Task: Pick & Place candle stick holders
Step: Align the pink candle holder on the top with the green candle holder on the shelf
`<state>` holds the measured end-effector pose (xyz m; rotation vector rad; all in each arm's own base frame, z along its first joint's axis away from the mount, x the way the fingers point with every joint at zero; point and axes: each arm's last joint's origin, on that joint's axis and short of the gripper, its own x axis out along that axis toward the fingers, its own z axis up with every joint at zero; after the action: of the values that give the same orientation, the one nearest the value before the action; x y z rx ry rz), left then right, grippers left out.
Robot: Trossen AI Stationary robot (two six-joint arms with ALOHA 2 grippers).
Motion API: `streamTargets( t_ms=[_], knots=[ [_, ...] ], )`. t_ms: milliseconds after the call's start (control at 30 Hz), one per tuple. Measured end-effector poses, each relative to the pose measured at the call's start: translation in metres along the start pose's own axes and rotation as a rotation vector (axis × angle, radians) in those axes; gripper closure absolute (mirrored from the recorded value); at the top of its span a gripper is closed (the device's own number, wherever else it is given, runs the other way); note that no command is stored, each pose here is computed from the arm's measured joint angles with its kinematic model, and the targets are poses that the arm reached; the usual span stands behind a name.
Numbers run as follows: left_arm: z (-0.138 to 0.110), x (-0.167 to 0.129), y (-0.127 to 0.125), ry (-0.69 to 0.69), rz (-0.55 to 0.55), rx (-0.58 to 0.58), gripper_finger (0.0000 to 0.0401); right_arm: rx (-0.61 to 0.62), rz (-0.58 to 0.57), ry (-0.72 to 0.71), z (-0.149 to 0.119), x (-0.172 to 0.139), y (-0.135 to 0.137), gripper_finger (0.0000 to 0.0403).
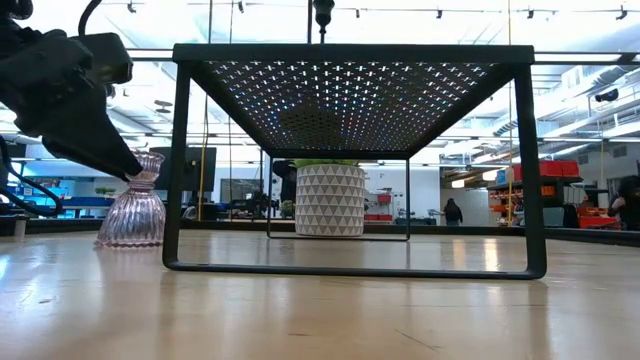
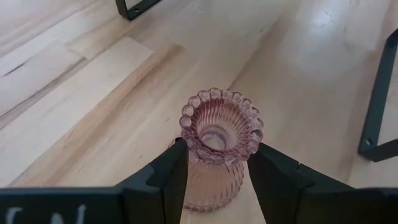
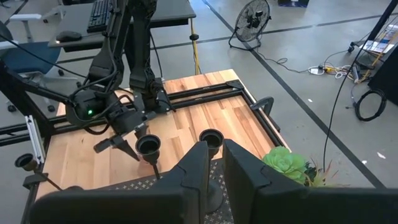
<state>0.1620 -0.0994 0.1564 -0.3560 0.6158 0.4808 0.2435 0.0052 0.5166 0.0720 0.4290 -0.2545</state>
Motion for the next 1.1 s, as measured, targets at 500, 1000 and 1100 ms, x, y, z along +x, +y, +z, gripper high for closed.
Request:
streamTargets(
  t_ms=[500, 1000, 1100],
  knots=[
    [0.008, 0.008, 0.005, -0.011, 0.044, -0.011, 0.0168, 0.002, 0.000, 0.000, 0.000, 0.000, 0.000, 0.0355],
    [0.004, 0.029, 0.010, 0.011, 0.064, -0.037, 0.0164, 0.002, 0.000, 0.000, 0.000, 0.000, 0.000, 0.0355],
    [0.000, 0.036, 0.007, 0.021, 0.059, -0.022, 0.0164, 0.002, 0.000, 0.000, 0.000, 0.000, 0.000, 0.0355]
  ],
)
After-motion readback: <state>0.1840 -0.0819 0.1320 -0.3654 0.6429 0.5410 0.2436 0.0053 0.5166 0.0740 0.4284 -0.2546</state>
